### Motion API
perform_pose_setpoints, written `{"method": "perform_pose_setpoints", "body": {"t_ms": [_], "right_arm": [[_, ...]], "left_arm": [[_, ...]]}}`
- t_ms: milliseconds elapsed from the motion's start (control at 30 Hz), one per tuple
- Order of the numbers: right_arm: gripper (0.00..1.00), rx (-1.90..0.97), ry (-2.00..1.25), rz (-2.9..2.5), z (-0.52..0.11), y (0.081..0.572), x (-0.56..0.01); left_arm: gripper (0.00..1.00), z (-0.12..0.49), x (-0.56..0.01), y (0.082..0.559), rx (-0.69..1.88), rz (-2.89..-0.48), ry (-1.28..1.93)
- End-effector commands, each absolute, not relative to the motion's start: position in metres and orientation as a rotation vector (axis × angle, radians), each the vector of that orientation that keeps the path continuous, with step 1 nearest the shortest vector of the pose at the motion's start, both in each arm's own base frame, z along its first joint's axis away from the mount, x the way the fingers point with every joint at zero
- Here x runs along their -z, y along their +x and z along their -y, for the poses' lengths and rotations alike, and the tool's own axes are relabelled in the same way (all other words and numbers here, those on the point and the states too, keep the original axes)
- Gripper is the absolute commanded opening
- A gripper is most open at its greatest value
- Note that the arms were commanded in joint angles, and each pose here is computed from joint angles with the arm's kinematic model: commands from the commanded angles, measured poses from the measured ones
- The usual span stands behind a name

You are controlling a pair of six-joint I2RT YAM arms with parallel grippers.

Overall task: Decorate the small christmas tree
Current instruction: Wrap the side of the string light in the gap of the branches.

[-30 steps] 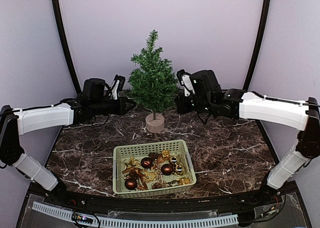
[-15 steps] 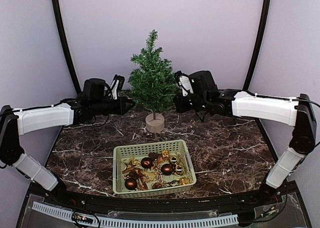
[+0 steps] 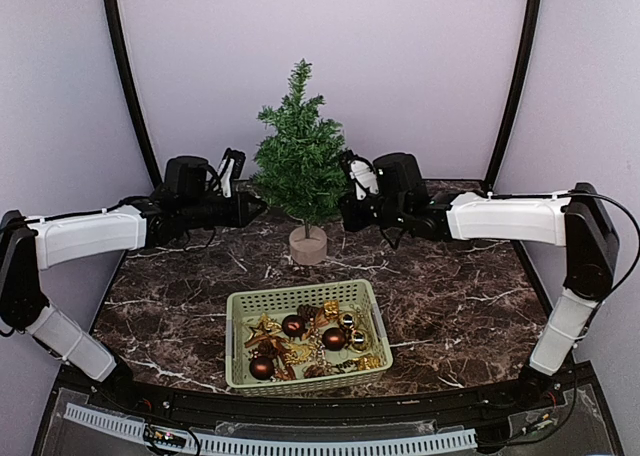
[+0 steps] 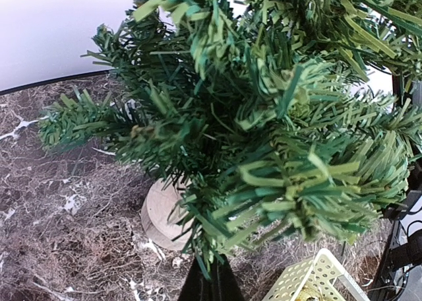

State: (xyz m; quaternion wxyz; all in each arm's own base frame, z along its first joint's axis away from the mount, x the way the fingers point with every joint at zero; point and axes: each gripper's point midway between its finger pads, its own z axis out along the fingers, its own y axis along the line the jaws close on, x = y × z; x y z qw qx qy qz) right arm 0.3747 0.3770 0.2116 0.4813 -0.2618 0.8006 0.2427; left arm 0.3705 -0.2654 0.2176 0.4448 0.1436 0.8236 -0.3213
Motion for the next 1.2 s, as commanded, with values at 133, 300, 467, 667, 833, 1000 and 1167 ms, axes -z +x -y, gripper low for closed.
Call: {"method": "perform_pose_setpoints", "body": {"t_ms": [133,300,467,667,833,1000,1167], "right_arm": [[0.01,-0.718,-0.636,-1.9,-0.385,0.368,-0.204],[0.08,-0.731,-0.628,-1.909,-0.385,0.367,-0.198],[0.22,-0.76,-0.616,-1.888,-0.379,0.359,-0.21],[0.45,-0.78,-0.592,-1.919,-0.362,0.339,-0.207],[0.75,-0.908,-0.609,-1.906,-0.355,0.308,-0.212],[0.86,-0.954,-0.558,-1.928,-0.348,0.296,-0.202],[0.87,-0.991,-0.523,-1.969,-0.358,0.292,-0.183]], "left_arm": [[0.0,0.26,-0.23,0.381,0.782,-1.999,0.355],[0.0,0.26,-0.229,0.385,0.792,-1.998,0.361],[0.0,0.26,-0.233,0.387,0.798,-1.984,0.378],[0.0,0.26,-0.235,0.387,0.8,-1.977,0.394],[0.0,0.26,-0.235,0.388,0.804,-1.977,0.401],[0.0,0.258,-0.238,0.391,0.804,-1.973,0.394],[0.0,0.258,-0.237,0.39,0.809,-1.975,0.393]]}}
